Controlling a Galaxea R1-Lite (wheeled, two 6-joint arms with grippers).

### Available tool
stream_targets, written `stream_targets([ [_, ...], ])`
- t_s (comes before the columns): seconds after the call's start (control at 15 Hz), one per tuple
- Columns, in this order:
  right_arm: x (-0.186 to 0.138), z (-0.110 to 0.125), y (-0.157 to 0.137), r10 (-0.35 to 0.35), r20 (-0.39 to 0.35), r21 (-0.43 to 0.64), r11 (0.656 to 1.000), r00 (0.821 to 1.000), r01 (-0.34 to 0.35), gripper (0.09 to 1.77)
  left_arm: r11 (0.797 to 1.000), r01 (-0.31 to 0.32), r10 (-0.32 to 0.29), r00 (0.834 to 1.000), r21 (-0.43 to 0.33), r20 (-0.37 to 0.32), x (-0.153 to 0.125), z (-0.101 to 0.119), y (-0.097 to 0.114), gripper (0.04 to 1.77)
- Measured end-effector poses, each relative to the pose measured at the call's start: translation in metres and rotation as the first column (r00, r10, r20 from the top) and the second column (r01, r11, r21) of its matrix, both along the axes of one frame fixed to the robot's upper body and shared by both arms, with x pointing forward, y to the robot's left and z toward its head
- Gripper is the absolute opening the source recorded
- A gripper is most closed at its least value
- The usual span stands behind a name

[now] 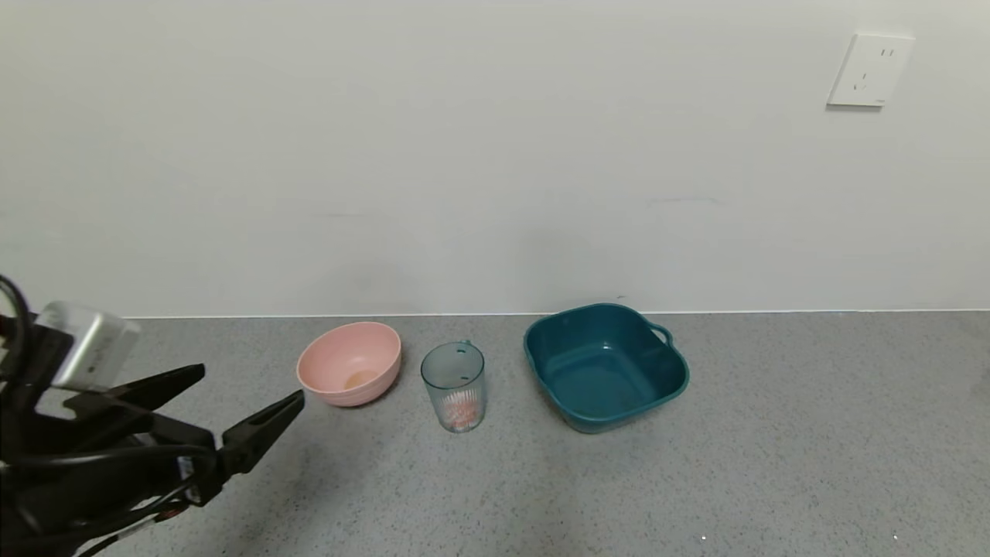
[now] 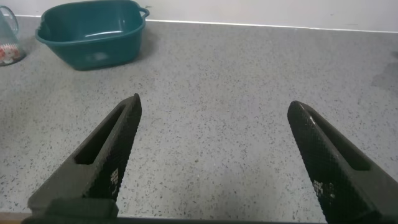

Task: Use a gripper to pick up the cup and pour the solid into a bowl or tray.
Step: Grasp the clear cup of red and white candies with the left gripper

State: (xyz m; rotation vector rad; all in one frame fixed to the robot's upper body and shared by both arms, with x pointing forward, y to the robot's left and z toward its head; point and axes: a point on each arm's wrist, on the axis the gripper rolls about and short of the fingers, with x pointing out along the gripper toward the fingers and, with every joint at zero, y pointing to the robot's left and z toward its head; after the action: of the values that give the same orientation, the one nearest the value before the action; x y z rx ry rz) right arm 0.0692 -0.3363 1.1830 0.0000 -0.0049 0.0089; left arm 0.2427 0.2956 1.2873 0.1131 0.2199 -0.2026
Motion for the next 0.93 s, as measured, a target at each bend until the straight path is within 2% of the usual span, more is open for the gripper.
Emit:
stream_targets([
  [0.33,0.000,0.000,0.000,0.000,0.000,0.000,1.000,1.000,0.000,1.71,0.999,0.045,-0.045,0.995,0.002,-0.089,0.035,-0.027,-0.041,1.72],
  [0.47,0.000,0.000,0.000,0.000,0.000,0.000,1.000,1.000,0.000,1.71,0.998,0.064,-0.064,0.985,-0.005,-0.160,0.038,-0.043,-0.052,1.72],
  [0.67,0.000,0.000,0.000,0.000,0.000,0.000,1.000,1.000,0.000,1.71,0.998,0.059,-0.054,0.971,0.012,-0.232,0.040,-0.060,-0.061,1.72],
  [0.93,0.000,0.000,0.000,0.000,0.000,0.000,1.000,1.000,0.000,1.71,0.996,0.088,-0.082,0.965,0.013,-0.251,0.049,-0.072,-0.076,1.72],
])
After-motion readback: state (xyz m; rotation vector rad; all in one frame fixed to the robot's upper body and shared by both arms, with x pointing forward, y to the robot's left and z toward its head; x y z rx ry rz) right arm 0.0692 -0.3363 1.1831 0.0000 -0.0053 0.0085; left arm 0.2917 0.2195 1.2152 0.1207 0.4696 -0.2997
